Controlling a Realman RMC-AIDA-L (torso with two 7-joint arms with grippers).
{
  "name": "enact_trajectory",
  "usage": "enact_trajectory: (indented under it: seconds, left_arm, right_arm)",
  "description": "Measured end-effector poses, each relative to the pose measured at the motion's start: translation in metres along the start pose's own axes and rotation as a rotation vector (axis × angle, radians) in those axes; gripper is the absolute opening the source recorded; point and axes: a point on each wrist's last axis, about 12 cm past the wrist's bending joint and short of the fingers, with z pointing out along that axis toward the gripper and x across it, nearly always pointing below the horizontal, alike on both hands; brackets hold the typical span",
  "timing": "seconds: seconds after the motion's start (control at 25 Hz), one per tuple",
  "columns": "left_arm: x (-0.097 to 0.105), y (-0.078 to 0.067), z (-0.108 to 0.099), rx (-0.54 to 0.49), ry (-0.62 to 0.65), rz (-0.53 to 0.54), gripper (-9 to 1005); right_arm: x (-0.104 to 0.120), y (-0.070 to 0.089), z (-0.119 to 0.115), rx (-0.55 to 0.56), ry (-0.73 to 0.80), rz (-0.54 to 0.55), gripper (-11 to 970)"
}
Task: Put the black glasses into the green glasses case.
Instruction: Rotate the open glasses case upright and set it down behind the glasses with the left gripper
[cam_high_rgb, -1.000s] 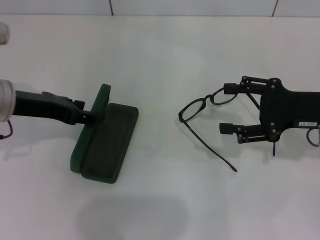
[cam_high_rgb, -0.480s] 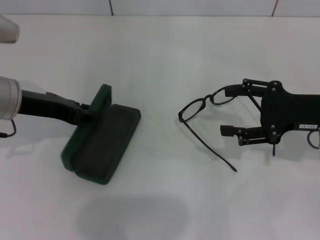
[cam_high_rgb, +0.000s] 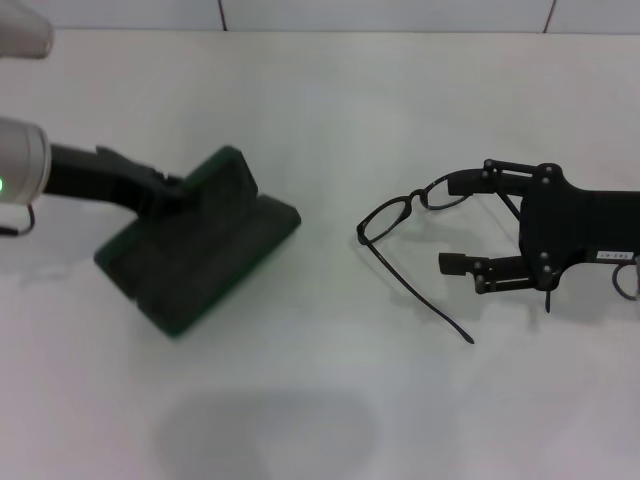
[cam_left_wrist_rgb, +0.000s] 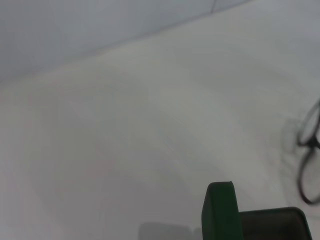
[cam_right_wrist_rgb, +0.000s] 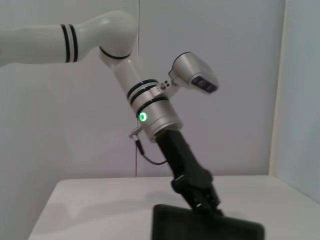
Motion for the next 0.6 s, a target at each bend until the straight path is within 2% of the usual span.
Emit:
enact_trajectory:
  seconds: [0.08, 0.2, 0.36, 0.44, 0.6]
  left_arm:
    - [-0.009, 0.003, 0.001, -0.026, -0.024, 0.053, 228]
    - [-0.031, 0.004, 0.005, -0.054, -0.069, 0.187, 207]
    - [-0.066, -0.001, 0.022, -0.047, -0.102, 0.373, 201]
    - [-0.089, -0.008, 0.035, -0.029, -0.111, 0.461, 201]
    - [-0.123, -0.029, 0.062, -0.005, -0.088, 0.605, 202]
  right_arm:
    - [0.000, 0.001, 0.001, -0.004, -0.003, 0.003, 830]
    - [0.003, 0.005, 0.003, -0.014, 0.000, 0.009, 830]
    - [0.008, 0.011, 0.008, -0.036, 0.014, 0.018, 829]
    - [0.010, 0.014, 0.011, -0.044, 0.021, 0.019, 829]
    - [0.012, 0.018, 0.017, -0.050, 0.018, -0.003, 829]
